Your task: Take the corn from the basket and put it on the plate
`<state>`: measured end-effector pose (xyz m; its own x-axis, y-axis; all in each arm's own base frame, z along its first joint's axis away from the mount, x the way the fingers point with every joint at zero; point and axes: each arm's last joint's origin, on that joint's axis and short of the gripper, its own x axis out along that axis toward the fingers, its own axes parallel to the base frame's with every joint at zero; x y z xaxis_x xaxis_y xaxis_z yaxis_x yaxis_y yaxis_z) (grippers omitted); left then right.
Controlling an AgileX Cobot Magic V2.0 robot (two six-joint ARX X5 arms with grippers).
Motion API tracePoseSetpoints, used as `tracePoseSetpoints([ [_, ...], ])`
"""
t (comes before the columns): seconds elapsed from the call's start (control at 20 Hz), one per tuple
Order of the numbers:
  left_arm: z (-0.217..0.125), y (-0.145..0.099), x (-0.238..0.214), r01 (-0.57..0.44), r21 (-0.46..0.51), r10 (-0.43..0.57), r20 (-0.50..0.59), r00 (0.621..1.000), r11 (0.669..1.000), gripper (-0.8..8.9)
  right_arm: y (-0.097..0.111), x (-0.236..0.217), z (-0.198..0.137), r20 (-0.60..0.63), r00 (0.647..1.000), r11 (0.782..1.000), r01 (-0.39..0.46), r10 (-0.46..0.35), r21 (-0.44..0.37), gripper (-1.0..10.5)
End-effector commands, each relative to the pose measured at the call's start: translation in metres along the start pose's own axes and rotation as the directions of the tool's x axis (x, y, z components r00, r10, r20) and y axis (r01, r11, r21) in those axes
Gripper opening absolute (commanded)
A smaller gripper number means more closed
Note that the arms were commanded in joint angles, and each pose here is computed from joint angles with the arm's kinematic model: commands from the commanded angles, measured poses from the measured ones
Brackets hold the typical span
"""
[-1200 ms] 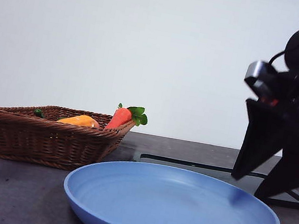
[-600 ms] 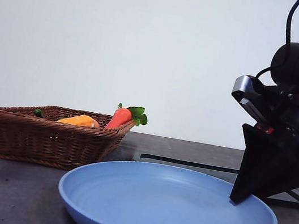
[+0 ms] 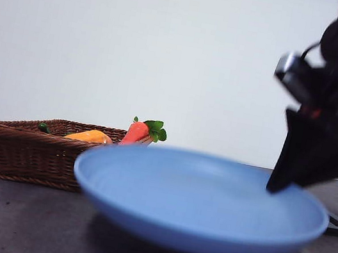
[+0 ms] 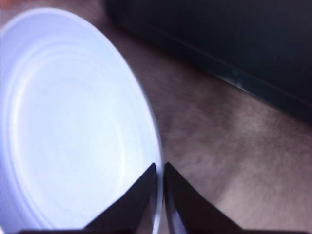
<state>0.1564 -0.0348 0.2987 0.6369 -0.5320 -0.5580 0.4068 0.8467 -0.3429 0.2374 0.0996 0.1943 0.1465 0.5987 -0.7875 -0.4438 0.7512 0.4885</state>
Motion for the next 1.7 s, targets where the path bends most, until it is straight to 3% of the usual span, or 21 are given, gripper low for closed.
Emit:
tracePoseSetpoints([
  [0.05, 0.024, -0.004, 0.008, -0.050, 0.051, 0.050, 0.004, 0.999, 0.997, 4.03, 0.013, -0.020, 0.005, 0.051, 0.999, 1.000, -0.011, 0.011, -0.002, 0.0],
  [0.35, 0.081, -0.008, 0.065, -0.119, 0.142, 0.133, -0.091, 0.987, 0.983, 4.03, 0.046, -0.078, -0.006, 0.210, 0.977, 0.998, -0.012, 0.026, -0.066, 0.0],
  [0.6, 0.107, -0.001, 0.139, -0.202, 0.205, 0.242, -0.188, 0.952, 0.958, 4.03, 0.063, -0.113, -0.022, 0.335, 0.942, 0.996, -0.003, 0.031, -0.085, 0.0],
  [0.8, 0.106, 0.009, 0.190, -0.214, 0.248, 0.280, -0.273, 0.920, 0.945, 4.03, 0.070, -0.128, -0.036, 0.382, 0.924, 0.996, 0.061, -0.030, -0.071, 0.0],
  [1.1, 0.089, 0.028, 0.245, -0.236, 0.272, 0.320, -0.325, 0.890, 0.933, 4.03, 0.073, -0.134, -0.045, 0.387, 0.922, 0.995, 0.067, -0.034, -0.070, 0.0],
  [1.7, 0.078, 0.032, 0.270, -0.227, 0.283, 0.315, -0.321, 0.893, 0.932, 4.03, 0.072, -0.134, -0.045, 0.388, 0.920, 0.994, 0.089, -0.059, -0.060, 0.0],
])
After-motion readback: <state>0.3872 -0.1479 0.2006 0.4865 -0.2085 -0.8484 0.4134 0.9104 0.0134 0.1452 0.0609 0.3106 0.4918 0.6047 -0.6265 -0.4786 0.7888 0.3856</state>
